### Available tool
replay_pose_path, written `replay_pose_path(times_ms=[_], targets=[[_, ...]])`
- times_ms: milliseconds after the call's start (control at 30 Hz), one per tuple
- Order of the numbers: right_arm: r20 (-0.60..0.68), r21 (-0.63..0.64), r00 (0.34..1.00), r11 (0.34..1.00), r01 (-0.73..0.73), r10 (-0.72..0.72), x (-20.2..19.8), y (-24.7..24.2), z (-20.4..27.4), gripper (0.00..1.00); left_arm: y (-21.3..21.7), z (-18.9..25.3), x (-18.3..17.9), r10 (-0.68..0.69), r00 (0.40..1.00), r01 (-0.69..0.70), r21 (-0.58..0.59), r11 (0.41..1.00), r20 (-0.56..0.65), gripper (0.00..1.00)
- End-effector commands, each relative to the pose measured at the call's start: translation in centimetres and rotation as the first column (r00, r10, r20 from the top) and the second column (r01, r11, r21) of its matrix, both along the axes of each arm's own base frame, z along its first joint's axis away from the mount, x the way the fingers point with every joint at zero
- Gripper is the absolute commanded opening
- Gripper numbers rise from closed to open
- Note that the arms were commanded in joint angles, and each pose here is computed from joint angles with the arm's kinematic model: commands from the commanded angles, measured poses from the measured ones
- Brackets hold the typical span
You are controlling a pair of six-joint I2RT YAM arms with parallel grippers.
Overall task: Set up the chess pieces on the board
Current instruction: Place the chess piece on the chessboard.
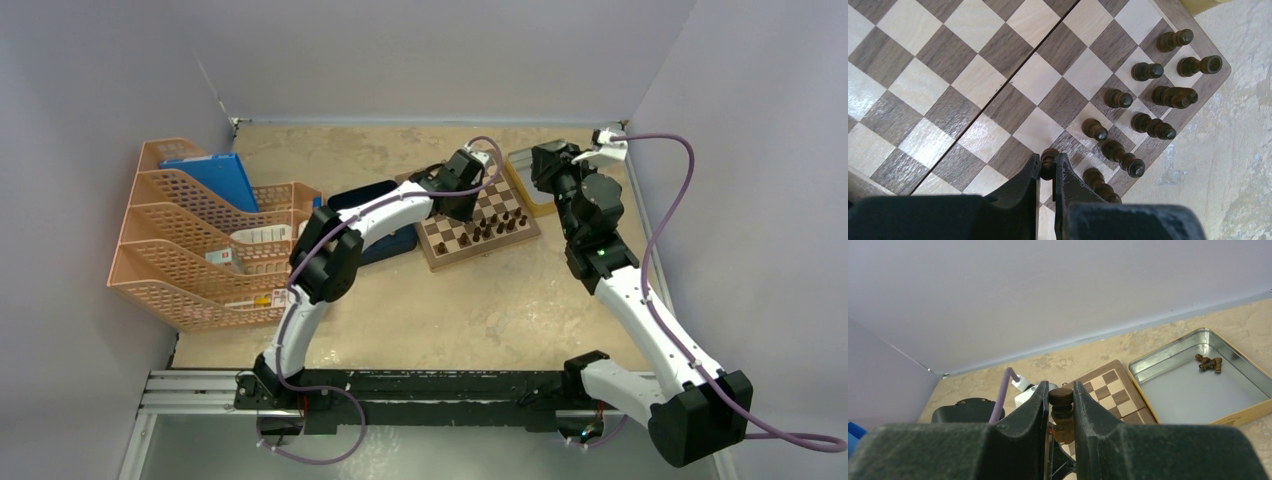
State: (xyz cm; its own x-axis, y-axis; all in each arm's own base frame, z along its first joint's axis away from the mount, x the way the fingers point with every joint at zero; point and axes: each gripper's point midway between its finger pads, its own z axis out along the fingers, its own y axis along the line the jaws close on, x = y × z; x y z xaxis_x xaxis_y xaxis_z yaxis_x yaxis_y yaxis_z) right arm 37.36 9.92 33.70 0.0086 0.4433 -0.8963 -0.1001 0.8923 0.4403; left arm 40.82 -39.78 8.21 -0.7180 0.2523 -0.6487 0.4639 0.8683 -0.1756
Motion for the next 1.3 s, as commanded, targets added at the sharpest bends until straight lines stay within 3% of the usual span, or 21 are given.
replay_pose_path(times_ms=[0,367,667,1267], targets=[[0.057,0.009,0.998,1.0,0.012,-0.012,-0.1,-0.3,1.4,0.17,-1.9,1.3,0.3,-0.015,1.0,0.016,-0.051,0.999,0.019,0.05],[0.047,0.002,0.999,1.0,0.0,0.0,0.0,-0.1,0.9,0.17,-2.0,0.0,-0.8,-0.019,1.0,0.019,-0.035,0.999,-0.019,0.1],[0.042,-0.003,0.999,1.0,-0.022,0.022,0.1,0.3,0.4,0.17,-1.5,0.0,-0.9,-0.006,1.0,0.006,-0.013,1.0,-0.015,0.21],[0.028,-0.012,0.999,0.999,-0.046,0.046,0.4,0.8,-0.2,0.17,-1.9,0.0,-0.2,-0.006,1.0,0.006,-0.013,1.0,0.01,0.2]])
